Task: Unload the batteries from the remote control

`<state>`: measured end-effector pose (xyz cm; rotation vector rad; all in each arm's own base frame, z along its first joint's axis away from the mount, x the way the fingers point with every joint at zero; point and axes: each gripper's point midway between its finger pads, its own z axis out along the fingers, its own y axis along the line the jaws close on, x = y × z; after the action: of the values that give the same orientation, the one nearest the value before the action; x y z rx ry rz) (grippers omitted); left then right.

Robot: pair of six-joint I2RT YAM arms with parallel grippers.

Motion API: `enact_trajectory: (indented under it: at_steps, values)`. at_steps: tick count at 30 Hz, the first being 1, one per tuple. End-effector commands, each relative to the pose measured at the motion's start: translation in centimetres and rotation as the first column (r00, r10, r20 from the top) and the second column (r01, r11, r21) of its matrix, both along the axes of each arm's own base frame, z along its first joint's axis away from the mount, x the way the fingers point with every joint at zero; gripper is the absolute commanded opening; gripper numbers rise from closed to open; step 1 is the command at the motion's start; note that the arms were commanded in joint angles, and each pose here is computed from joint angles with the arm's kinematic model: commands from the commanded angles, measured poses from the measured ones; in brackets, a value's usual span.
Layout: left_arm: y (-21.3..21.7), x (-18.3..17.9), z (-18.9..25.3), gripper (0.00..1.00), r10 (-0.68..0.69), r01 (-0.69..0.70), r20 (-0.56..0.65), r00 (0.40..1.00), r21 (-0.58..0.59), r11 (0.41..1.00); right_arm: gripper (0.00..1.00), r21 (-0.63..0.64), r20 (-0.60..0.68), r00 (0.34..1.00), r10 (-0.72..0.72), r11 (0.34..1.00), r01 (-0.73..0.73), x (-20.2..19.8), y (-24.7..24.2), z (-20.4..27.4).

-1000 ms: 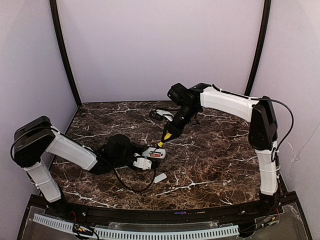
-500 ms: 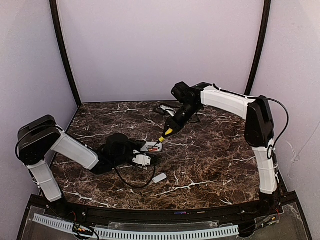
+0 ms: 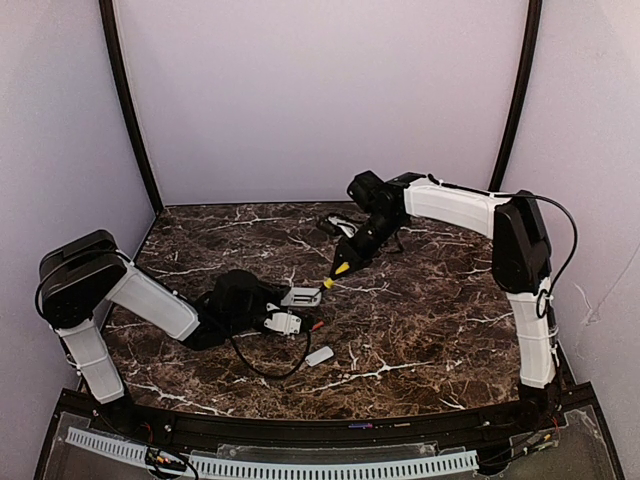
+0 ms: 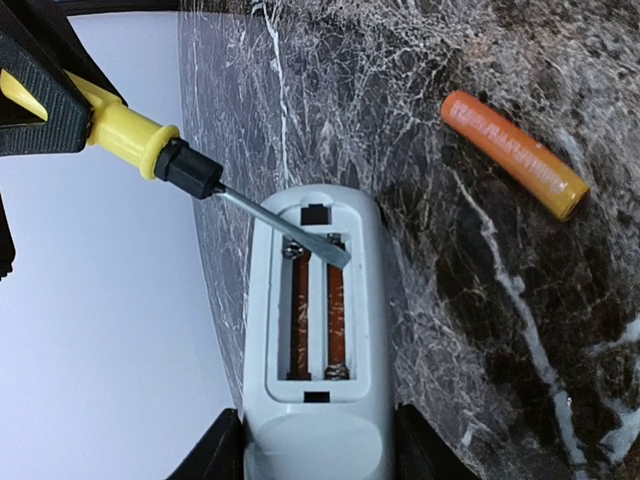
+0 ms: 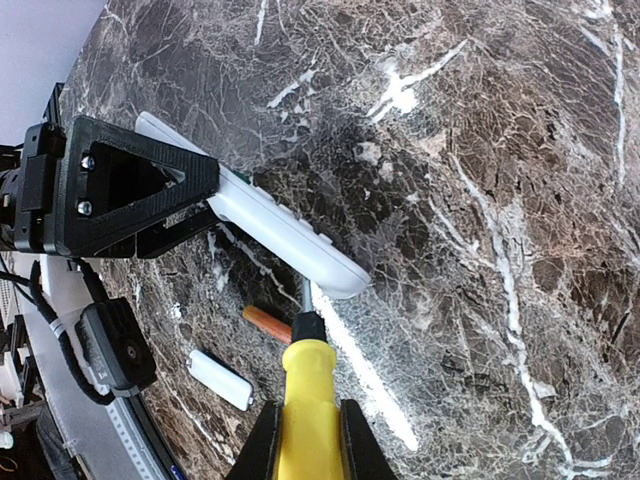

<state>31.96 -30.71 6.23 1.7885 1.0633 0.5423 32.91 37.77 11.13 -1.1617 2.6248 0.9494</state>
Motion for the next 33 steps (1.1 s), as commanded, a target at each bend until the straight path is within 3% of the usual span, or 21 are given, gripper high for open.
enact_trajectory:
  at_steps: [1,19,33]
  values:
    - [-1.5,1.5,6.9,0.0,0.026,0.004,0.148,0.989,-0.203,0.979,0.0,-0.136,0.004,0.998,-0.06,0.989,0.06,0.3,-2.2,-2.3]
    - [-1.4,1.3,6.9,0.01,0.047,-0.025,0.082,0.996,-0.255,0.967,0.0,0.049,0.074,0.997,-0.032,0.998,0.028,-2.0,-2.0,4.1]
    - [-1.4,0.8,8.7,0.0,0.059,-0.05,0.013,0.998,-0.357,0.933,0.0,0.125,0.164,0.981,-0.101,0.989,0.081,-3.4,-3.8,9.1]
